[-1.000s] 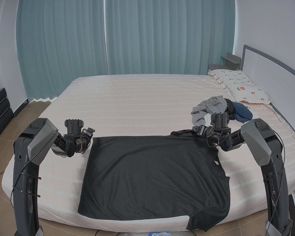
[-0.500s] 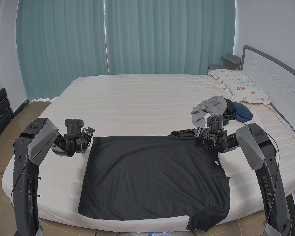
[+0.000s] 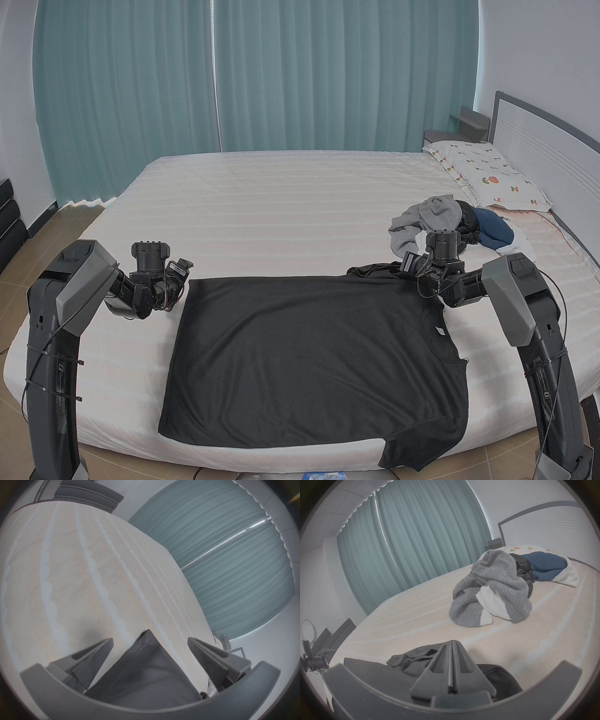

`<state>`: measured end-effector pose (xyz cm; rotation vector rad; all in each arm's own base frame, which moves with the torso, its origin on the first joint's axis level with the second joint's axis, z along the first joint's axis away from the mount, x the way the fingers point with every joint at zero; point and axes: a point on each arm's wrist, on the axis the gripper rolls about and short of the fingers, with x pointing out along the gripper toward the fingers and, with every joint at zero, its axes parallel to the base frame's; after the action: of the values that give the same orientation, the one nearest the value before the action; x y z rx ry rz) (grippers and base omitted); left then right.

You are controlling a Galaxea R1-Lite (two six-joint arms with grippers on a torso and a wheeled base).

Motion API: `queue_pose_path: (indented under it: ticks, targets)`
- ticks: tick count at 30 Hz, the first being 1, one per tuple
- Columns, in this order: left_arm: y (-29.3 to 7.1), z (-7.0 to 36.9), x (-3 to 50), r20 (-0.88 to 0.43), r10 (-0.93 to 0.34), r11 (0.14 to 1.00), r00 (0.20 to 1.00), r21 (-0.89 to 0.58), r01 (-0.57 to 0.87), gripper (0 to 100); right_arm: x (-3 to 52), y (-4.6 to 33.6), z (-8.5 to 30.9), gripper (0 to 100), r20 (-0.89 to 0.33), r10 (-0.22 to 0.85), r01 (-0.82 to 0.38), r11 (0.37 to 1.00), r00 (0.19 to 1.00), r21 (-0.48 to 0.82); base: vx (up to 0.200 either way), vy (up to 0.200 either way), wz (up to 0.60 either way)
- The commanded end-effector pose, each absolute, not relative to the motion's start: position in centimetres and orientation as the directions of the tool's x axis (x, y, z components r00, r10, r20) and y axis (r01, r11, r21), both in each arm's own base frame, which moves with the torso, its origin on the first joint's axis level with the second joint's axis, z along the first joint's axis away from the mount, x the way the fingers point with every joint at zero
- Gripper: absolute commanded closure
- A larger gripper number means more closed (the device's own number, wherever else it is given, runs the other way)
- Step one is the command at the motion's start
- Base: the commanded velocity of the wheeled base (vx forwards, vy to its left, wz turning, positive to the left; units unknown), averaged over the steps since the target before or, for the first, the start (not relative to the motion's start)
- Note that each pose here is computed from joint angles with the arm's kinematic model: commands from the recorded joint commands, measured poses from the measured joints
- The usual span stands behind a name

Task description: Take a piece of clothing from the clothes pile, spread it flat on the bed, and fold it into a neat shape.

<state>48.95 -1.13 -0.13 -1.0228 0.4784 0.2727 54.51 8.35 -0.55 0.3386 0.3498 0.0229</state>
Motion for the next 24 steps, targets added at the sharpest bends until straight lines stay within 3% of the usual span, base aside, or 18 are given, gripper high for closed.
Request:
queue_pose_path:
  ticks: [1, 19, 20, 24]
  targets:
    - [-1.1, -0.2, 49.0, -0.502, -0.001, 0.499, 0.865, -0.750, -0.435, 0, 53.8, 8.9, 0.1, 0, -0.349, 0.092, 0.030, 0.944, 0.933, 0.329, 0.000, 0.000, 0.00]
    - [-1.1, -0.1, 49.1, -0.498, -0.002, 0.499, 0.867, -0.752, -0.431, 0, 53.5, 9.5, -2.2, 0, -0.396, 0.100, 0.029, 0.951, 0.913, 0.308, 0.000, 0.000, 0.00]
    - [-1.1, -0.1, 49.1, -0.498, -0.002, 0.499, 0.867, -0.752, -0.431, 0, 53.6, 9.4, -2.6, 100, -0.402, 0.098, 0.033, 0.951, 0.910, 0.307, 0.000, 0.000, 0.00]
    - [-1.1, -0.1, 49.1, -0.498, -0.002, 0.502, 0.867, -0.751, -0.430, 0, 53.7, 9.3, -2.6, 100, -0.397, 0.097, 0.031, 0.952, 0.912, 0.305, 0.000, 0.000, 0.00]
